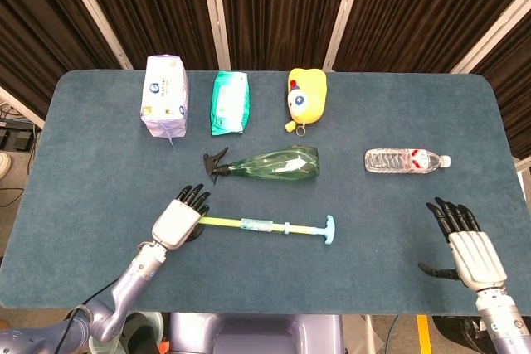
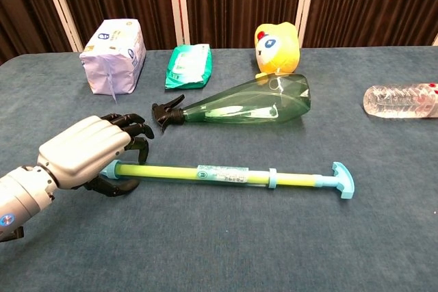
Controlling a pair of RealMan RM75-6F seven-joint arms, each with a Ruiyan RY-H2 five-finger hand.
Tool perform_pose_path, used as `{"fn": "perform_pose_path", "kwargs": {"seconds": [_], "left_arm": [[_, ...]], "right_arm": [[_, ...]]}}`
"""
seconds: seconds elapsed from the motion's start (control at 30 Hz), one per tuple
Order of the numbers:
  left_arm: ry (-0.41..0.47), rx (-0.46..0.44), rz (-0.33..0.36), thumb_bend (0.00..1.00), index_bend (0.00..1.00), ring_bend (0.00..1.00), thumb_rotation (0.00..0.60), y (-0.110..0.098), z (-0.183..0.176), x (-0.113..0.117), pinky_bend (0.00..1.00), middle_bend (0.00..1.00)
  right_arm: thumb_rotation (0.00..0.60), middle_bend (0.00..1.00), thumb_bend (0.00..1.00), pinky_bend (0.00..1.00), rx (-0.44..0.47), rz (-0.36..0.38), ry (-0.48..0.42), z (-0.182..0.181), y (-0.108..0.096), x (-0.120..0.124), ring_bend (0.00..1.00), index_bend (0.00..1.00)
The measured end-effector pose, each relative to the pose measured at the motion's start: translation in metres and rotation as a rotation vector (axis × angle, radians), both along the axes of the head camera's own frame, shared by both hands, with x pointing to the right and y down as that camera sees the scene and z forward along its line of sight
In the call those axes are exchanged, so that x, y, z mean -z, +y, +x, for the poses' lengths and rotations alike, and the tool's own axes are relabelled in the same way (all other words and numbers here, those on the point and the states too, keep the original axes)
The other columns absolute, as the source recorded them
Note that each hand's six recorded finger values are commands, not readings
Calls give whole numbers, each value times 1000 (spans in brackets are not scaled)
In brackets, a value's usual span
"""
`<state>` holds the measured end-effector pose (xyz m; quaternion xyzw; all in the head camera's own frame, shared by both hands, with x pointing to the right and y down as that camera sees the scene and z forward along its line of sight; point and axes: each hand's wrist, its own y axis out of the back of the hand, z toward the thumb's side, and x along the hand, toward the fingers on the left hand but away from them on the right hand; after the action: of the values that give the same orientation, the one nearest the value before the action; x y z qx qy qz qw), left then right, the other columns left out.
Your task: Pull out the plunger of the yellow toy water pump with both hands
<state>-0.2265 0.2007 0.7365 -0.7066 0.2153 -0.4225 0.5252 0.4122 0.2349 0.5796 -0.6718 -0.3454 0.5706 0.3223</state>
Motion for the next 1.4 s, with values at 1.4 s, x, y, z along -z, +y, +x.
{"fn": "perform_pose_path", "kwargs": {"seconds": [1.4], "left_arm": [[97, -73, 11, 425, 579, 98, 600, 8, 25, 33, 196, 221]], "right_arm": [[600, 30, 257, 0, 192, 80, -181, -156, 46, -80, 0, 364]]}}
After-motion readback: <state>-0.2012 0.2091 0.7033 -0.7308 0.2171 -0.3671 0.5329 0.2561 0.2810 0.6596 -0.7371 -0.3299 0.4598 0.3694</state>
